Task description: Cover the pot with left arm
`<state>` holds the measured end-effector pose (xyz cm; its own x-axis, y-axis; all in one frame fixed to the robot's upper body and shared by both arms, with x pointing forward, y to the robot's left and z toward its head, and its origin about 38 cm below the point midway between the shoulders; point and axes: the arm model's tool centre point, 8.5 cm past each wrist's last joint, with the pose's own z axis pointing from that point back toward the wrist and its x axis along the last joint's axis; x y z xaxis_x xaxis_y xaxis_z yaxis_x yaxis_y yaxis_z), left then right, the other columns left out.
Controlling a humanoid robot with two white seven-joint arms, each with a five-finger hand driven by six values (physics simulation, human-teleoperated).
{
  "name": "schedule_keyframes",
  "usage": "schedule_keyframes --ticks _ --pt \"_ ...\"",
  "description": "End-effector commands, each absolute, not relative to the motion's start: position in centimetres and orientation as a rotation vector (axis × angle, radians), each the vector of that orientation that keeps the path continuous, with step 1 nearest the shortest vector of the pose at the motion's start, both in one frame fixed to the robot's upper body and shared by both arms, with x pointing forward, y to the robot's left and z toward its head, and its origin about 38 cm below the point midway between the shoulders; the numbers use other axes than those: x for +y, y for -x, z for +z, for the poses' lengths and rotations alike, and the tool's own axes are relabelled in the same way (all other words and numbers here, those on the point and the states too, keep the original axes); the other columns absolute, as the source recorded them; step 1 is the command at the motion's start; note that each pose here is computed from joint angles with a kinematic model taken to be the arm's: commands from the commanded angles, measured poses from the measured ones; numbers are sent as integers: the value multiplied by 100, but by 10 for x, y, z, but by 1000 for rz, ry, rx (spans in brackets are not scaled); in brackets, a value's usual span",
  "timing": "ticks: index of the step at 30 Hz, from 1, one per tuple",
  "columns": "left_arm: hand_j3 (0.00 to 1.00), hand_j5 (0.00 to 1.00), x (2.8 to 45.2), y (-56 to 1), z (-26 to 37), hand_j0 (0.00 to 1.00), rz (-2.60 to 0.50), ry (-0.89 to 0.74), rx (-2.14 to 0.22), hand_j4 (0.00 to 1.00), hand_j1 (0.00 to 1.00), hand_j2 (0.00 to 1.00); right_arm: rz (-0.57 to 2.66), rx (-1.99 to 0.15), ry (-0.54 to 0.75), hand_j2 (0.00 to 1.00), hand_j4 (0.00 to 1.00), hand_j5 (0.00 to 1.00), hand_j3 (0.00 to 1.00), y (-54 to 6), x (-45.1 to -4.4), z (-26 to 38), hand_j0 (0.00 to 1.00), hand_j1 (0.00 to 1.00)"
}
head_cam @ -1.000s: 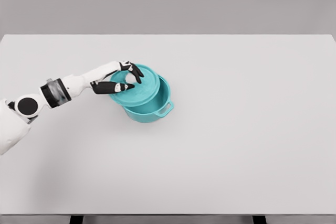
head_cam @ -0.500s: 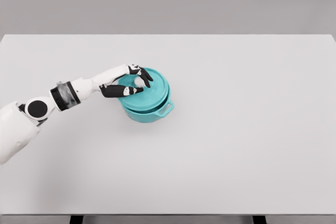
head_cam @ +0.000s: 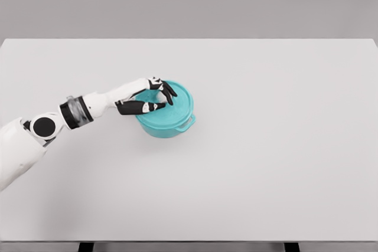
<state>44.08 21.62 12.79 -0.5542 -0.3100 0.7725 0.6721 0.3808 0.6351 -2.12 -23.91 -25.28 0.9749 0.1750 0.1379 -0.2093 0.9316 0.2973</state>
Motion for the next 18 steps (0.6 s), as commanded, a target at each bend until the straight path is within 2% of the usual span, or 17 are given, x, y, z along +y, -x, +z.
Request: schedule_keyframes --ticks 1,8,18 --pt "44 44 217 -440 130 44 -1336 322 -1720 44 44 44 198 -110 -316 100 100 100 100 21 -239 -253 100 100" --pt "44 44 232 -448 125 44 -1328 270 -1689 44 44 44 198 -110 -316 100 100 100 100 21 -239 -253 100 100" --pt "44 44 226 -447 122 44 -1326 285 -1690 44 44 44 198 -110 -316 100 100 100 100 21 -239 -253 100 100"
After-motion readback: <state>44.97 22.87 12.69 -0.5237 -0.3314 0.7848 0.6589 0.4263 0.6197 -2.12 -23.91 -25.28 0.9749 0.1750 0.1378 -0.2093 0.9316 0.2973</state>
